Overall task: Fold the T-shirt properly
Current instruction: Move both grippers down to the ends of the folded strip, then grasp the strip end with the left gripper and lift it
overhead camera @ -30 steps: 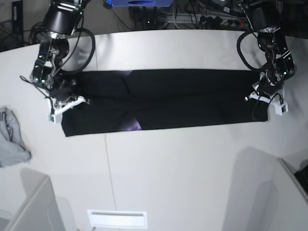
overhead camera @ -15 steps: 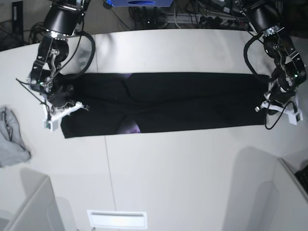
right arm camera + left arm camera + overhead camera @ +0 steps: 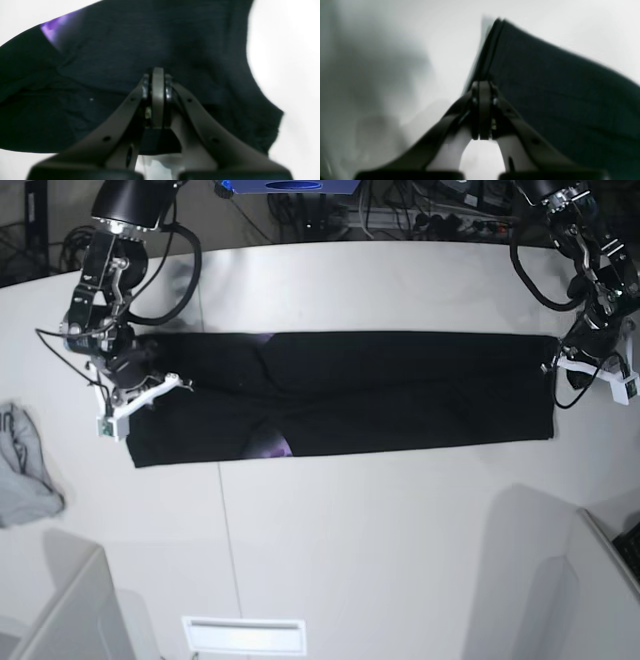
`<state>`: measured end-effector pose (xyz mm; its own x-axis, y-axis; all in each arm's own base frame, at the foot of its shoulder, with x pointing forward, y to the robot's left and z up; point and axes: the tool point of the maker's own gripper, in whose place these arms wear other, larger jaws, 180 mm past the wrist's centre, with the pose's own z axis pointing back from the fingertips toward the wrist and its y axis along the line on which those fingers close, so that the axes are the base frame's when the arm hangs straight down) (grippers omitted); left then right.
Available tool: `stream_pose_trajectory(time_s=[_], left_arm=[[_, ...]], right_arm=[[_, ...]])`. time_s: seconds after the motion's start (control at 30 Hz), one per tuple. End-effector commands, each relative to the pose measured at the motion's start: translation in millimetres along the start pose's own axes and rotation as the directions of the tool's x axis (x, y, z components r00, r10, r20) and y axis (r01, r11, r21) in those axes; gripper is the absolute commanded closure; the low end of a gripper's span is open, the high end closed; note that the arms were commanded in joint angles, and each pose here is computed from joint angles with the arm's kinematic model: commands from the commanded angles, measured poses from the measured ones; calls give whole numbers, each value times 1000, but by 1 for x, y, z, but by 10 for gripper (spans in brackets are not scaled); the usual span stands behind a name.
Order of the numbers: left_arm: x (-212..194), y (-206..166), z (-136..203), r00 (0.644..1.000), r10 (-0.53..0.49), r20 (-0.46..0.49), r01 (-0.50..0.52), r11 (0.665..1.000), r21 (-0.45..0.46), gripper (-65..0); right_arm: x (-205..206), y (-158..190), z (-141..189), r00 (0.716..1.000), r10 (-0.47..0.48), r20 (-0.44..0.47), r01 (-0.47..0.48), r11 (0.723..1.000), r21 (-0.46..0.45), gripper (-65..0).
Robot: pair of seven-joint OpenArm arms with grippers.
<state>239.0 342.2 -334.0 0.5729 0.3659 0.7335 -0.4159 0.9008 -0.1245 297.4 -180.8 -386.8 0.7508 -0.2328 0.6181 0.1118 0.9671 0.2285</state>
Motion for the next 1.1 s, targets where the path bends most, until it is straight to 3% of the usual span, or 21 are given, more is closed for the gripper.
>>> stream_pose_trajectory(time_s=[0.0, 0.17, 0.3, 0.6, 0.83, 1.07], left_arm=[[13, 3, 3, 998, -15, 62, 15, 1000, 2, -81], [13, 16, 0, 992, -4, 123, 1, 1000, 25, -431], [-4, 26, -13, 997, 34, 71, -37, 999, 39, -586], [-22, 17, -53, 999, 31, -21, -32, 998, -60, -609], [-29, 18, -57, 998, 41, -45, -44, 997, -65, -607], [-42, -11, -63, 996, -17, -85, 6, 992, -127, -607]], right_arm=[[17, 2, 4, 998, 11, 55, -11, 1000, 6, 0], [12, 1, 4, 999, 10, 45, -10, 1000, 3, 0], [6, 0, 5, 999, 9, 33, -9, 1000, 1, 0], [1, -2, 5, 1000, 8, 22, -8, 1000, -2, 0], [1, -2, 5, 1000, 8, 22, -8, 1000, -2, 0], [0, 4, 4, 1000, -4, 24, 4, 1000, 10, 0]])
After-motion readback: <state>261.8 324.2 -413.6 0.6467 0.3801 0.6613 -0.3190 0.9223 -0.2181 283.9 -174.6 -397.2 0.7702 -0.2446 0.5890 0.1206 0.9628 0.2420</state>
